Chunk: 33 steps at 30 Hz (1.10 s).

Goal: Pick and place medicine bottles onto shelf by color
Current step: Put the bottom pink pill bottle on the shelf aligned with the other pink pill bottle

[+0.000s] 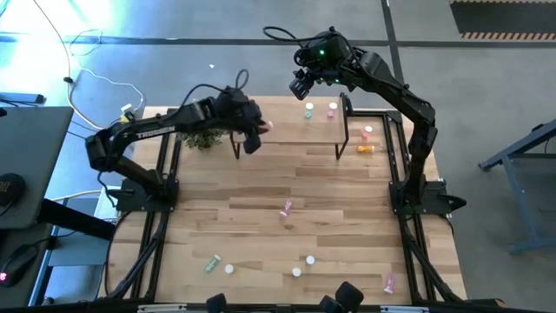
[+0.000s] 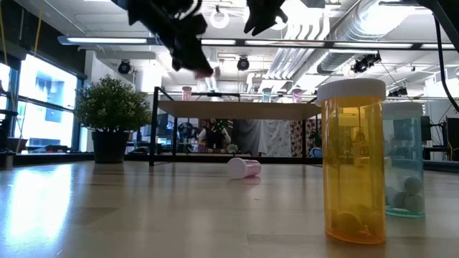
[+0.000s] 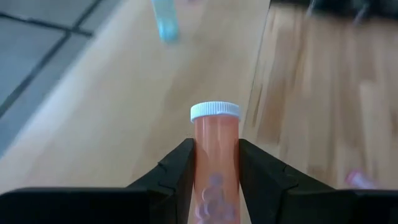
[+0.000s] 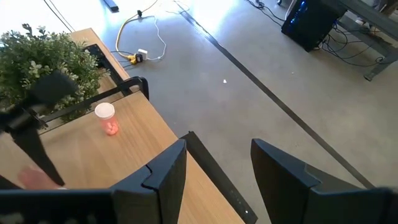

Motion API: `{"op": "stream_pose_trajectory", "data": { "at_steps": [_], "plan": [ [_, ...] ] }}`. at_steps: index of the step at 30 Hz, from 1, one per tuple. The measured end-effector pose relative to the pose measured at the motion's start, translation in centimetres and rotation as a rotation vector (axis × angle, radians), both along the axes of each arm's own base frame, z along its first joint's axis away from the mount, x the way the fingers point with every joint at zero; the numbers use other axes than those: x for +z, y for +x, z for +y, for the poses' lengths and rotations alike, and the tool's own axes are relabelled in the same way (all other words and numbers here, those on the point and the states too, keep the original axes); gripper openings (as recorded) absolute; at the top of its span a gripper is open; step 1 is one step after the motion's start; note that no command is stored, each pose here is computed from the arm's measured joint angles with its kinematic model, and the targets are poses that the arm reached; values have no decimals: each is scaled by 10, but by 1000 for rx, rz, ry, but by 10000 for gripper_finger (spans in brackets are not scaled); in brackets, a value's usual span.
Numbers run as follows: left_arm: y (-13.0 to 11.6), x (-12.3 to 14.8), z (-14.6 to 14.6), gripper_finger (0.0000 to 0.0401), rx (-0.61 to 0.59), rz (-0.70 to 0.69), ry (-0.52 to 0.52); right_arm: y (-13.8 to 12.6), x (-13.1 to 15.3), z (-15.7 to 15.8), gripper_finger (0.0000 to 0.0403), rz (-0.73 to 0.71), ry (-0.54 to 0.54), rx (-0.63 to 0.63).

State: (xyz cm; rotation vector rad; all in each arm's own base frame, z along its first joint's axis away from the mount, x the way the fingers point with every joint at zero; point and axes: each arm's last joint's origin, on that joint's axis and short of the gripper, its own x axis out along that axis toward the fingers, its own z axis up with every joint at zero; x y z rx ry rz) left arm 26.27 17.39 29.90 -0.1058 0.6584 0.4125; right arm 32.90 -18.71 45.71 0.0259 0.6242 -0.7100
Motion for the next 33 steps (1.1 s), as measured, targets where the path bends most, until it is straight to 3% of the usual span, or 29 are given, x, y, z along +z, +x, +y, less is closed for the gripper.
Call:
{"op": "stream_pose_trajectory", "data": {
  "at_steps": [7, 19, 27, 33],
  "plan": [
    [-11, 10, -19, 103, 34, -209, 18, 0, 0, 0, 172, 8, -8, 7],
    [-27, -8, -55, 103, 192, -588, 145, 1, 1, -1, 172, -5, -19, 10],
    [-27, -17, -70, 103, 276, -629, 219, 2, 2, 0, 172, -29, -4, 10],
    [-26, -11, -75, 103, 344, -661, 298, 6, 3, 3, 172, -141, 135, 148]
  ]
}}
